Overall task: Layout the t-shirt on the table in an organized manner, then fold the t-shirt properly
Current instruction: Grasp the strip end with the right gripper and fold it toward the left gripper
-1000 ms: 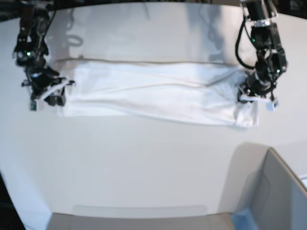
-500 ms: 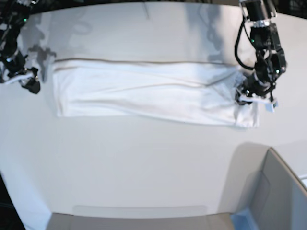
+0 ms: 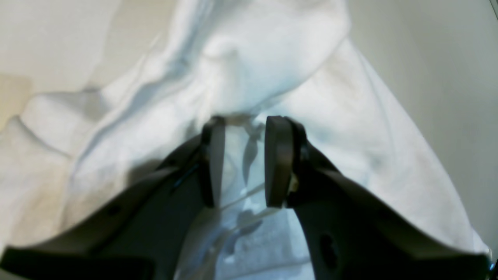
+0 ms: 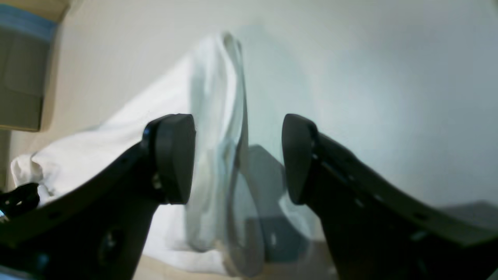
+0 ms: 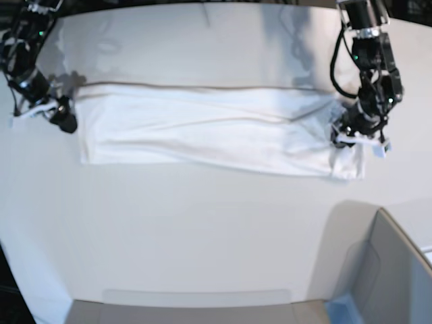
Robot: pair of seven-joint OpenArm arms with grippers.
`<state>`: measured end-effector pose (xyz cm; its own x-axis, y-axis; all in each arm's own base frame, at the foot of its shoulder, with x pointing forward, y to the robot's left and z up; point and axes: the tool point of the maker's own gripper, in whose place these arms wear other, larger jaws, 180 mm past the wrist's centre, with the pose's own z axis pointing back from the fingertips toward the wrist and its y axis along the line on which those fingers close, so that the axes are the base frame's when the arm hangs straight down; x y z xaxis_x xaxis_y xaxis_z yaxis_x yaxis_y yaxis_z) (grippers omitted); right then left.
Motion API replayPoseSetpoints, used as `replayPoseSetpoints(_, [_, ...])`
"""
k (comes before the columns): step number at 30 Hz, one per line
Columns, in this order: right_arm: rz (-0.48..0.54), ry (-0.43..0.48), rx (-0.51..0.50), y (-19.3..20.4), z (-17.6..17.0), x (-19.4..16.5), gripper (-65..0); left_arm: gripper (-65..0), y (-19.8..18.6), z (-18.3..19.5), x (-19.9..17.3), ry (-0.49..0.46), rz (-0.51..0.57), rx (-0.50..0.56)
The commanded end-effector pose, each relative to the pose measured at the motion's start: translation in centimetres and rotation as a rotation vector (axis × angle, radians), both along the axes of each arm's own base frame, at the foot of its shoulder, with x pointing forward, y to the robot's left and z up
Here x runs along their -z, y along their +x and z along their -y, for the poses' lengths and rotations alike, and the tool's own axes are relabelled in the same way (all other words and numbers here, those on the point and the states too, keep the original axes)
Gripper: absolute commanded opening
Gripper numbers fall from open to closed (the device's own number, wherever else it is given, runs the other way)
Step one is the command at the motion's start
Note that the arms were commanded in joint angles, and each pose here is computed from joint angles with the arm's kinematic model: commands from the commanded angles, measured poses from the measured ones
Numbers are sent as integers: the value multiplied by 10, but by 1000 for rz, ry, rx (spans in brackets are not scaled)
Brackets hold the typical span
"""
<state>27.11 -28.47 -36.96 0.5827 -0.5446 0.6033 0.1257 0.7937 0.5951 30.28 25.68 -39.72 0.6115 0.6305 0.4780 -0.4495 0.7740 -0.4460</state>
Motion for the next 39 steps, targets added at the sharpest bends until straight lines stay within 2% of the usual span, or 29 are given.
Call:
replayPoseSetpoints(1, [47,0,-13,11,0,-12,-297,-457,8,-3,-11,17,38,6])
replayPoseSetpoints(4, [9,34,-49,11,-18,4,-297,-457,11,1,-19,19,60,13])
replayPoseSetpoints(8, [12,66,-58,17,-34,8,-297,-457,12,13,-30,3,65,53])
replayPoseSetpoints(13, [-39,6,-84,21,-48,20,-297,-457,12,33,-42,-31,71,101])
replayPoseSetpoints(19, [-25,-63,-116,27,-66,15,-306,-458,10,42,-43,-49,71,114])
replayPoseSetpoints(22, [-25,-96,-122,32,-66,13,-391,-459,6,48,-41,-69,36,139])
replayPoseSetpoints(24, [-24,-101,-121,33,-65,13,-482,-459,3,50,-40,-77,20,152])
replayPoseSetpoints(28, [-21,-107,-109,36,-60,11,-650,-459,6,50,-55,-60,55,162])
replayPoseSetpoints(33, [-59,-215,-47,45,-19,3,-650,-459,7,54,-75,-32,106,187])
replayPoseSetpoints(39, [-77,-453,-39,57,25,-18,-650,-459,0,61,-74,-48,68,221])
